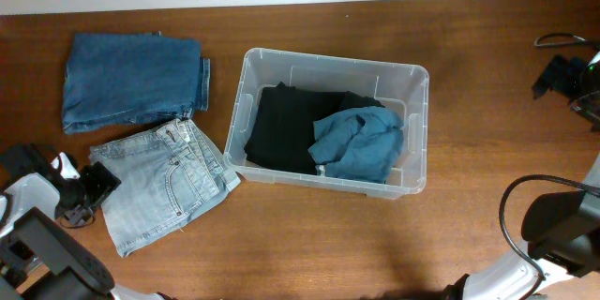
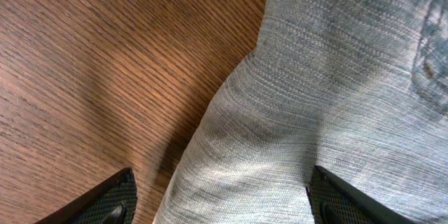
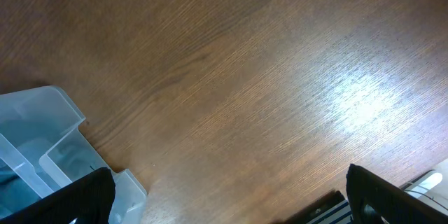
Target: Pack container
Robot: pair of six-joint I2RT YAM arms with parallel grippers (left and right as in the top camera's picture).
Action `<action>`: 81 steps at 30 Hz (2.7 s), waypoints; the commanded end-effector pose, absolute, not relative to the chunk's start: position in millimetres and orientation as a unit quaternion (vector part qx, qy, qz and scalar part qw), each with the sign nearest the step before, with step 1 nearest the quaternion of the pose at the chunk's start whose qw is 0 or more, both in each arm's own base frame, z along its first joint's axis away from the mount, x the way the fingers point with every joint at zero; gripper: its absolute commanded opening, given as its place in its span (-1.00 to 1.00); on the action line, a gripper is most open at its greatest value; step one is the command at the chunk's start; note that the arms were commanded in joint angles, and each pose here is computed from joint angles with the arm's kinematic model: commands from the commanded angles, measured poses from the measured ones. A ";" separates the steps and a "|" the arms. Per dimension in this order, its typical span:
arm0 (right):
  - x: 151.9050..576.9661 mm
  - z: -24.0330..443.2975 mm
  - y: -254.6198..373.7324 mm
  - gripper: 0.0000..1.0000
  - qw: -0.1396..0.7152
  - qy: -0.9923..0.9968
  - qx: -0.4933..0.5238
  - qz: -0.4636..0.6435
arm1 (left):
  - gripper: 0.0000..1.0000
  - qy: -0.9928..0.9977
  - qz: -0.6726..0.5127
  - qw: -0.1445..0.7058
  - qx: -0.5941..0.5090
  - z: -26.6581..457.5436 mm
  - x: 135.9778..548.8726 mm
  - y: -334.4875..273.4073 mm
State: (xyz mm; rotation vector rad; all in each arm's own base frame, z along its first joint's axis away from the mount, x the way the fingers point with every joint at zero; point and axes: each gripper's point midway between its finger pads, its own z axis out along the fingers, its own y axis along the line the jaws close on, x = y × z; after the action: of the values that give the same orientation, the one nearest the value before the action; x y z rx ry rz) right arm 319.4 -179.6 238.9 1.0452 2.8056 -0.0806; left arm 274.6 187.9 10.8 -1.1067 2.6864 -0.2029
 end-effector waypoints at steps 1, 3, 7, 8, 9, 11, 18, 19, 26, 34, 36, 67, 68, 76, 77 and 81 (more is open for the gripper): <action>319.4 238.7 -179.6 0.97 0.073 0.932 0.354 -0.025 | 0.57 0.919 -0.084 0.103 -0.371 0.1 272.4 183.3; 319.4 238.7 -179.6 0.97 0.073 0.932 0.354 -0.025 | 0.57 0.919 -0.095 0.098 -0.371 -4.5 272.7 180.1; 319.4 238.7 -179.6 0.96 0.073 0.932 0.354 -0.025 | 0.57 0.918 -0.106 0.081 -0.373 -17.5 270.7 176.0; 319.4 238.7 -179.6 0.97 0.073 0.932 0.354 -0.025 | 0.57 0.918 -0.111 0.080 -0.373 -18.9 271.1 174.3; 319.4 238.7 -179.6 0.97 0.073 0.932 0.354 -0.025 | 0.57 0.916 -0.122 0.082 -0.372 -20.3 273.7 171.6; 319.4 238.7 -179.6 0.98 0.073 0.932 0.354 -0.025 | 0.57 0.913 -0.150 0.093 -0.369 -20.6 281.8 165.4; 319.4 238.7 -179.6 0.97 0.073 0.932 0.354 -0.025 | 0.57 0.910 -0.186 0.105 -0.355 -22.0 290.4 156.4; 319.4 238.7 -179.6 0.97 0.073 0.932 0.354 -0.025 | 0.57 0.910 -0.187 0.103 -0.355 -22.0 289.7 155.7; 319.4 238.7 -179.6 0.97 0.073 0.932 0.354 -0.025 | 0.54 0.910 -0.203 0.069 -0.355 -22.1 276.5 142.7; 319.4 238.7 -179.6 0.97 0.073 0.932 0.354 -0.025 | 0.54 0.908 -0.216 0.029 -0.359 -21.1 261.0 129.6; 319.4 238.7 -179.6 0.97 0.073 0.932 0.354 -0.025 | 0.55 0.909 -0.216 0.032 -0.354 -21.2 261.8 130.2; 319.4 238.7 -179.6 0.97 0.073 0.932 0.354 -0.025 | -0.99 0.835 -0.361 0.248 -0.334 130.3 347.8 156.6; 319.4 238.7 -179.6 0.97 0.073 0.932 0.354 -0.025 | -0.99 0.836 -0.356 0.258 -0.329 142.6 348.6 157.2; 319.4 238.7 -179.6 0.97 0.073 0.932 0.354 -0.025 | -0.99 0.804 -0.347 0.423 -0.232 307.9 339.0 128.9; 319.4 238.7 -179.6 0.97 0.073 0.932 0.354 -0.025 | -0.99 0.799 -0.349 0.437 -0.219 323.7 333.7 120.7; 319.4 238.7 -179.6 0.97 0.073 0.932 0.354 -0.025 | -0.99 0.785 -0.345 0.484 -0.175 375.4 307.5 80.5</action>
State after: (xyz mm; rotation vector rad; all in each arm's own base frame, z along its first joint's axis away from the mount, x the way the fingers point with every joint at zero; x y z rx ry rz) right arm 319.3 -179.6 238.9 1.0459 2.8058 -0.0811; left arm 328.0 125.3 310.5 -0.6030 2.0271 -0.7743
